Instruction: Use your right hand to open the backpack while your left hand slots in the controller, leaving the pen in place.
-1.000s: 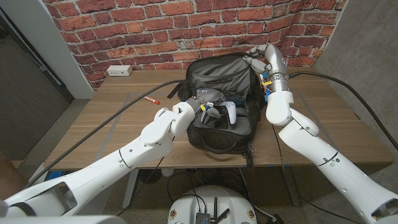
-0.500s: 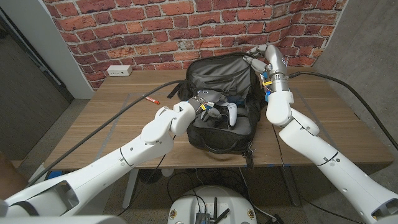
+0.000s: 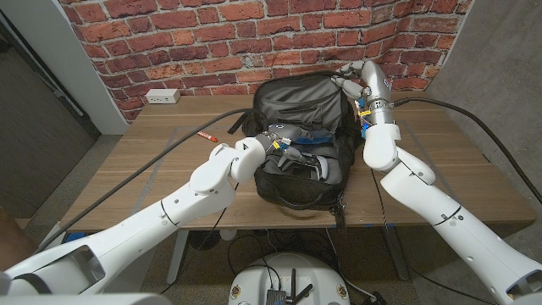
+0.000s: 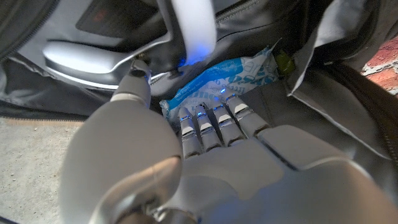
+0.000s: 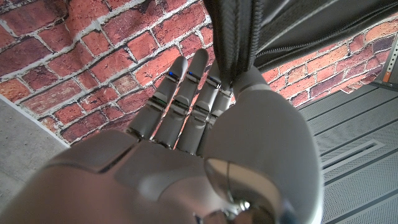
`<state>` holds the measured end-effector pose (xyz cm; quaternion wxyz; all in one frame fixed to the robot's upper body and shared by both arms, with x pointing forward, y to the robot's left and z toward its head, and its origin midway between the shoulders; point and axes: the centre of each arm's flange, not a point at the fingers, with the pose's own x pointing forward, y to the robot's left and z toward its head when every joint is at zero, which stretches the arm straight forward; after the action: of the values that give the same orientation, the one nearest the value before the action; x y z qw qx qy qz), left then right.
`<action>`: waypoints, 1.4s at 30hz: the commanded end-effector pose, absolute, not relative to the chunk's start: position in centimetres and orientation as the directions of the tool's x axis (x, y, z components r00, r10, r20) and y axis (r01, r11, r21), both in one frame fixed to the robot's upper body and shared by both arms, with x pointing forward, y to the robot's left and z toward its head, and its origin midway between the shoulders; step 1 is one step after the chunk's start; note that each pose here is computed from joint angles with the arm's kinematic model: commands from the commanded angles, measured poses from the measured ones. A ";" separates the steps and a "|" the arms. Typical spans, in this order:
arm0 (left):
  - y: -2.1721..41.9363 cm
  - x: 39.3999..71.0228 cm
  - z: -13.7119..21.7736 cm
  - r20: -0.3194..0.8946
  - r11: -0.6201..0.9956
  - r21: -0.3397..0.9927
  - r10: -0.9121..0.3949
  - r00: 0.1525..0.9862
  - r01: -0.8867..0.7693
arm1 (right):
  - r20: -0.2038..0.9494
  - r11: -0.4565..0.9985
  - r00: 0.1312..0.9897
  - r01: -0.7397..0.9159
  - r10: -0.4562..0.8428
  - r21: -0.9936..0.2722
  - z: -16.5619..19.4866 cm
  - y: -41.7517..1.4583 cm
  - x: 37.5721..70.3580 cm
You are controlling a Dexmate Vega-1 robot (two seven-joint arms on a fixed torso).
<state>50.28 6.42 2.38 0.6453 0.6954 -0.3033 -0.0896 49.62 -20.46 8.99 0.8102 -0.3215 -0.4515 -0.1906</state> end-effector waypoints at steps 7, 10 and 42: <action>6.9 49.5 2.8 0.245 0.036 0.961 -0.567 0.786 -0.273 | 0.852 0.724 0.523 0.594 -0.017 -0.350 8.9 -20.2 49.6; 7.1 49.5 2.8 0.230 0.035 0.966 -0.568 0.791 -0.256 | 0.853 0.723 0.521 0.596 -0.017 -0.349 8.9 -20.2 49.6; 9.5 47.6 3.8 0.154 0.090 0.988 -0.647 0.747 -0.125 | 0.855 0.718 0.518 0.605 -0.028 -0.344 8.6 -19.6 49.2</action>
<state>48.34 8.53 3.64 0.6576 0.6785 -0.2856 -0.1603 49.35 -19.82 8.63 0.8110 -0.3214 -0.4497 -0.1918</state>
